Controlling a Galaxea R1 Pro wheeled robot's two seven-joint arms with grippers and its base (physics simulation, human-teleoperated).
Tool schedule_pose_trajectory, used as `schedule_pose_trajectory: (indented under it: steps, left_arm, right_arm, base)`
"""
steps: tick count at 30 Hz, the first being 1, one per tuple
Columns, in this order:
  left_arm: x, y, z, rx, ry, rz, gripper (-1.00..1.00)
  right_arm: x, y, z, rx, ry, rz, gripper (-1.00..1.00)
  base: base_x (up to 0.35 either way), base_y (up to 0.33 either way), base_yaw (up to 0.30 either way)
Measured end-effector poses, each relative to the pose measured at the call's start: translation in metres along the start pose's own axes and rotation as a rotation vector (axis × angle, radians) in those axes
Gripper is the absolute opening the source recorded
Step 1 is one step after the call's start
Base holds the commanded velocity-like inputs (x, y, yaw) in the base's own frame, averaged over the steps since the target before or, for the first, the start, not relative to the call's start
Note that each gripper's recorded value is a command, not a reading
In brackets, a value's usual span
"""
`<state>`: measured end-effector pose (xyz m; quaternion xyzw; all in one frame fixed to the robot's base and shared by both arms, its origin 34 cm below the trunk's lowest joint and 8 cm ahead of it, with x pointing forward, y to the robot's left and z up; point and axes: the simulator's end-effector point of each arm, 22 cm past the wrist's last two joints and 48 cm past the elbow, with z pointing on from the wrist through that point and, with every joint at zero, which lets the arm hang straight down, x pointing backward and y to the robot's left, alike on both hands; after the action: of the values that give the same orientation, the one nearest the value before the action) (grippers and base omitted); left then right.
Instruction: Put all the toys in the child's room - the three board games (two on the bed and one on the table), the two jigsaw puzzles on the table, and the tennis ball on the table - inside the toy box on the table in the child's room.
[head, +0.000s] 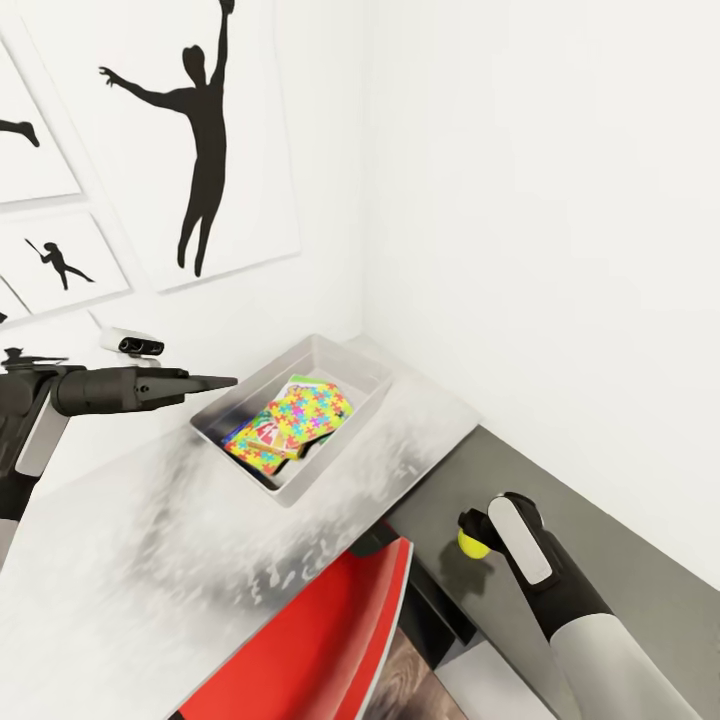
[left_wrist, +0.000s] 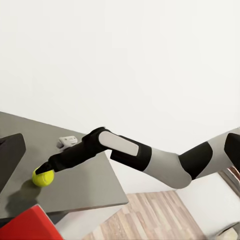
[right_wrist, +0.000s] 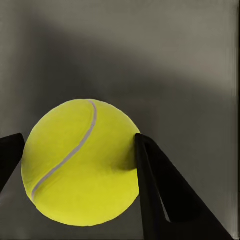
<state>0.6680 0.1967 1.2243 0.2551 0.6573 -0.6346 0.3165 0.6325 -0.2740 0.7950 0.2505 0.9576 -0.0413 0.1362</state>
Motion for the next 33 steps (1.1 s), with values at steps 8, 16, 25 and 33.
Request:
schedule_pose_trajectory:
  steps: [8,16,25,33]
  left_arm:
    - [-0.003,-0.006,-0.001,-0.005,0.002,0.014,1.00]
    - [-0.006,-0.012,-0.001,-0.006,0.000,0.026,1.00]
    - [-0.005,-0.014,-0.003,-0.025,0.010,0.031,1.00]
    - [-0.005,-0.014,-0.006,-0.047,0.012,0.035,1.00]
  right_arm:
    - [-0.004,0.001,-0.006,-0.006,-0.011,0.002,-1.00]
    - [-0.047,0.025,-0.052,-0.091,-0.136,0.000,-1.00]
    - [-0.093,0.047,-0.148,-0.202,-0.282,-0.106,-1.00]
    - [-0.107,0.053,-0.182,-0.240,-0.330,-0.116,-1.00]
  base:
    - [0.000,0.000,-0.017]
    - [0.000,0.000,0.000]
    - [0.000,0.000,0.000]
    - [0.000,0.000,0.000]
